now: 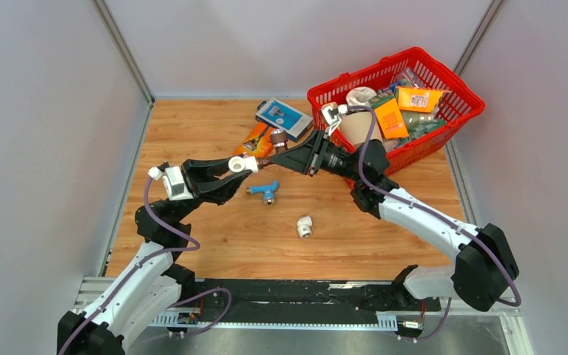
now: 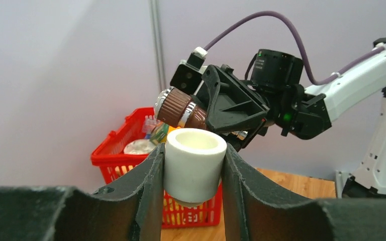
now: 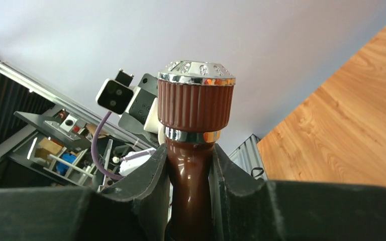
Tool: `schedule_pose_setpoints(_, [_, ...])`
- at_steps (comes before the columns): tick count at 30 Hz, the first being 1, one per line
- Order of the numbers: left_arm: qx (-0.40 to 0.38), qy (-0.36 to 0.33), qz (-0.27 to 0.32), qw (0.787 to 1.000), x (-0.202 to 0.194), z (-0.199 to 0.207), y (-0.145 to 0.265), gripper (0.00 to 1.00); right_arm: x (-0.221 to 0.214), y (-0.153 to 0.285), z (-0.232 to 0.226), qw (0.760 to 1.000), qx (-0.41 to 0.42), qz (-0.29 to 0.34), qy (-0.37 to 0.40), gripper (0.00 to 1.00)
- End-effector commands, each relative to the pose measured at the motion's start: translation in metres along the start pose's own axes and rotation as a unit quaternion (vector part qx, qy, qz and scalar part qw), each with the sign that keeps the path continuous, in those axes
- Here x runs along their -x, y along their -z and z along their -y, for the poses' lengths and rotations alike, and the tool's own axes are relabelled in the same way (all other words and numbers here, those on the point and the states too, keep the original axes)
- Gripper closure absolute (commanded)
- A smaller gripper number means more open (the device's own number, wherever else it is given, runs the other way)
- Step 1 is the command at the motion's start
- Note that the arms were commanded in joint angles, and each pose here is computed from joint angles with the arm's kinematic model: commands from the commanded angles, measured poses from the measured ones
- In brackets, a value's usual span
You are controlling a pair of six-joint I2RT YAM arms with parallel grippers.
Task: Install the water faucets
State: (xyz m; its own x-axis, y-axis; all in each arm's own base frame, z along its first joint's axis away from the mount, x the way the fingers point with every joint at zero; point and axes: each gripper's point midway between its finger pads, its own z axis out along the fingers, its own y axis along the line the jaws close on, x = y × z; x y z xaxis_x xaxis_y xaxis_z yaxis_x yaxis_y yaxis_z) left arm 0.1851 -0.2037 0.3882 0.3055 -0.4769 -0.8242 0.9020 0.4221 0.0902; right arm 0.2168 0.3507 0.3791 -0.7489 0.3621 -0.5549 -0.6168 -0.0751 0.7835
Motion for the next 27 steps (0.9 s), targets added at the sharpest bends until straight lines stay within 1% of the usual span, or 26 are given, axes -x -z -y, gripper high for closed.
schedule_pose_setpoints(1, [-0.027, -0.061, -0.011, 0.998, -0.001, 0.013, 0.005, 1.0, -0.006, -0.004, 0.064, 0.991, -0.122, 0.014, -0.058, 0.79])
schedule_pose_setpoints(2, [0.007, -0.016, -0.005, 1.0, 0.0, 0.007, 0.007, 1.0, -0.003, -0.003, 0.064, 0.992, -0.124, 0.017, -0.028, 0.73])
schedule_pose_setpoints(3, [0.066, 0.015, 0.008, 0.998, 0.002, -0.009, 0.012, 1.0, 0.0, -0.001, 0.065, 0.991, -0.135, 0.017, -0.005, 0.64])
schedule_pose_setpoints(4, [0.083, 0.044, 0.014, 0.995, 0.002, -0.011, 0.015, 1.0, 0.006, 0.002, 0.063, 0.989, -0.142, 0.023, 0.036, 0.56])
schedule_pose_setpoints(5, [0.105, 0.06, 0.022, 0.992, 0.003, -0.015, 0.02, 1.0, 0.012, 0.004, 0.061, 0.986, -0.142, 0.029, 0.081, 0.51])
schedule_pose_setpoints(6, [0.114, 0.093, 0.03, 0.989, 0.003, -0.014, 0.021, 1.0, 0.016, 0.007, 0.055, 0.983, -0.138, 0.035, 0.119, 0.45])
schedule_pose_setpoints(7, [0.137, 0.108, 0.041, 0.984, 0.004, -0.02, 0.027, 1.0, 0.021, 0.011, 0.053, 0.976, -0.137, 0.043, 0.161, 0.4])
schedule_pose_setpoints(8, [0.144, 0.133, 0.051, 0.979, 0.007, -0.019, 0.028, 1.0, 0.023, 0.016, 0.05, 0.97, -0.133, 0.047, 0.2, 0.36])
schedule_pose_setpoints(10, [0.176, 0.169, 0.059, 0.968, 0.003, -0.026, 0.035, 1.0, 0.026, 0.026, 0.044, 0.951, -0.122, 0.055, 0.277, 0.26])
schedule_pose_setpoints(11, [0.185, 0.176, 0.066, 0.965, 0.007, -0.028, 0.037, 1.0, 0.026, 0.031, 0.041, 0.938, -0.114, 0.055, 0.324, 0.19])
schedule_pose_setpoints(12, [0.201, 0.196, 0.059, 0.958, 0.002, -0.031, 0.039, 1.0, 0.026, 0.037, 0.039, 0.923, -0.109, 0.057, 0.365, 0.18])
schedule_pose_setpoints(13, [0.205, 0.202, 0.064, 0.956, 0.007, -0.032, 0.039, 1.0, 0.024, 0.043, 0.037, 0.909, -0.102, 0.056, 0.399, 0.17])
schedule_pose_setpoints(14, [0.214, 0.222, 0.056, 0.95, 0.001, -0.033, 0.041, 1.0, 0.019, 0.049, 0.033, 0.891, -0.087, 0.051, 0.443, 0.17])
schedule_pose_setpoints(15, [0.217, 0.23, 0.056, 0.947, 0.003, -0.034, 0.041, 1.0, 0.017, 0.055, 0.026, 0.865, -0.07, 0.047, 0.495, 0.16])
schedule_pose_setpoints(16, [0.221, 0.25, 0.053, 0.941, 0.001, -0.034, 0.042, 1.0, 0.011, 0.06, 0.023, 0.848, -0.054, 0.041, 0.526, 0.16])
schedule_pose_setpoints(17, [0.219, 0.266, 0.058, 0.937, 0.004, -0.033, 0.041, 1.0, 0.003, 0.064, 0.019, 0.822, -0.031, 0.029, 0.567, 0.16])
schedule_pose_setpoints(19, [0.208, 0.291, 0.063, 0.932, 0.006, -0.028, 0.038, 1.0, -0.011, 0.071, 0.015, 0.786, 0.004, 0.007, 0.618, 0.16])
schedule_pose_setpoints(22, [0.179, 0.312, 0.067, 0.931, 0.013, -0.019, 0.032, 1.0, -0.026, 0.074, 0.012, 0.752, 0.045, -0.013, 0.658, 0.16])
schedule_pose_setpoints(25, [0.154, 0.331, 0.062, 0.929, 0.015, -0.011, 0.027, 1.0, -0.037, 0.07, 0.01, 0.731, 0.08, -0.027, 0.677, 0.18])
schedule_pose_setpoints(27, [0.135, 0.339, 0.057, 0.929, 0.018, -0.005, 0.023, 1.0, -0.04, 0.064, 0.009, 0.725, 0.089, -0.024, 0.683, 0.18])
